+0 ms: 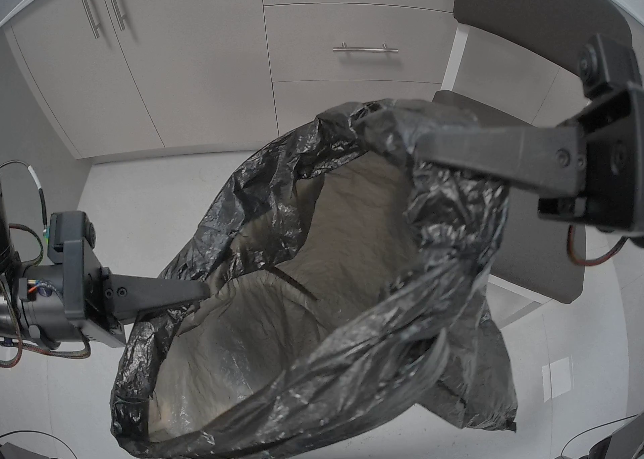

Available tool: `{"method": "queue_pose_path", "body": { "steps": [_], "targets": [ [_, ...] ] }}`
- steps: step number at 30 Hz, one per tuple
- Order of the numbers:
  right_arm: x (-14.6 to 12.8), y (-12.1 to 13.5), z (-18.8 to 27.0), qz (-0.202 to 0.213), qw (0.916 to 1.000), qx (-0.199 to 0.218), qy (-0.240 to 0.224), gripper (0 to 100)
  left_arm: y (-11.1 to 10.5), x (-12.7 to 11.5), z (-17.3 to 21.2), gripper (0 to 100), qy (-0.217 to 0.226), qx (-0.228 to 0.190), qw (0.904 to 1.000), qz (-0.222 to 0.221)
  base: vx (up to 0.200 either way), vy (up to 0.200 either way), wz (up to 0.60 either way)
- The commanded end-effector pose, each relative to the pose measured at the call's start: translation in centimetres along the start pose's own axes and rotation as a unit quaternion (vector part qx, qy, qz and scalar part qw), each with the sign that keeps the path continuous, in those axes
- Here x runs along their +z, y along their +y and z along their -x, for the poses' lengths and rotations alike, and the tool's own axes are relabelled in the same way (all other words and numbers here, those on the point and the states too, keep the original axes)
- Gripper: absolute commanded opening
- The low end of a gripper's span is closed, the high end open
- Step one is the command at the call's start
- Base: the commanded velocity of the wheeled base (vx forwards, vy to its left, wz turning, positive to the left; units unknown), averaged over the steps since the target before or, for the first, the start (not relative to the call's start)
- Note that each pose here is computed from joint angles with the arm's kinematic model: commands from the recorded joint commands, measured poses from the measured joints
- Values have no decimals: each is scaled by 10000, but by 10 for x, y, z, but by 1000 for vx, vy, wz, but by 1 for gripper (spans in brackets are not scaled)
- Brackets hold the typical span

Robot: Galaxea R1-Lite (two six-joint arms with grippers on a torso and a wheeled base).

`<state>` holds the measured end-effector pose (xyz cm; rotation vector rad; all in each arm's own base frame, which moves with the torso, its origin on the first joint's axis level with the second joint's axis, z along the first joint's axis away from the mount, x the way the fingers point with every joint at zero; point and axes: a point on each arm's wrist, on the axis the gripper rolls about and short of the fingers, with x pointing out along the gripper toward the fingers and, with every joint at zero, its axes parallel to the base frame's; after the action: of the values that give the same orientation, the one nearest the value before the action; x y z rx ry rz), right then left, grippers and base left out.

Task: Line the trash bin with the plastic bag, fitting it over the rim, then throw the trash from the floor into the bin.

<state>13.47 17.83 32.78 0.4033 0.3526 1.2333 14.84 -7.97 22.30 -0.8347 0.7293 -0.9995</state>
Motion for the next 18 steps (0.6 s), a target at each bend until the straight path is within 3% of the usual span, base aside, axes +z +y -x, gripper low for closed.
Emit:
{"method": "queue_pose_path", "body": {
  "steps": [1, 5, 18],
  "targets": [
    [-30, -29, -23, -326, 9989, -188, 279, 0, -4, -9, 24, 0, -355, 132, 9992, 103, 0, 0, 0],
    [-37, -37, -32, -261, 9995, -96, 127, 0, -4, -11, 31, 0, -439, 243, 9986, 191, 0, 0, 0],
    [-48, -45, -44, -340, 9988, -172, 297, 0, 4, -8, 50, 0, -1107, 614, 9916, 278, 0, 0, 0]
  ]
}}
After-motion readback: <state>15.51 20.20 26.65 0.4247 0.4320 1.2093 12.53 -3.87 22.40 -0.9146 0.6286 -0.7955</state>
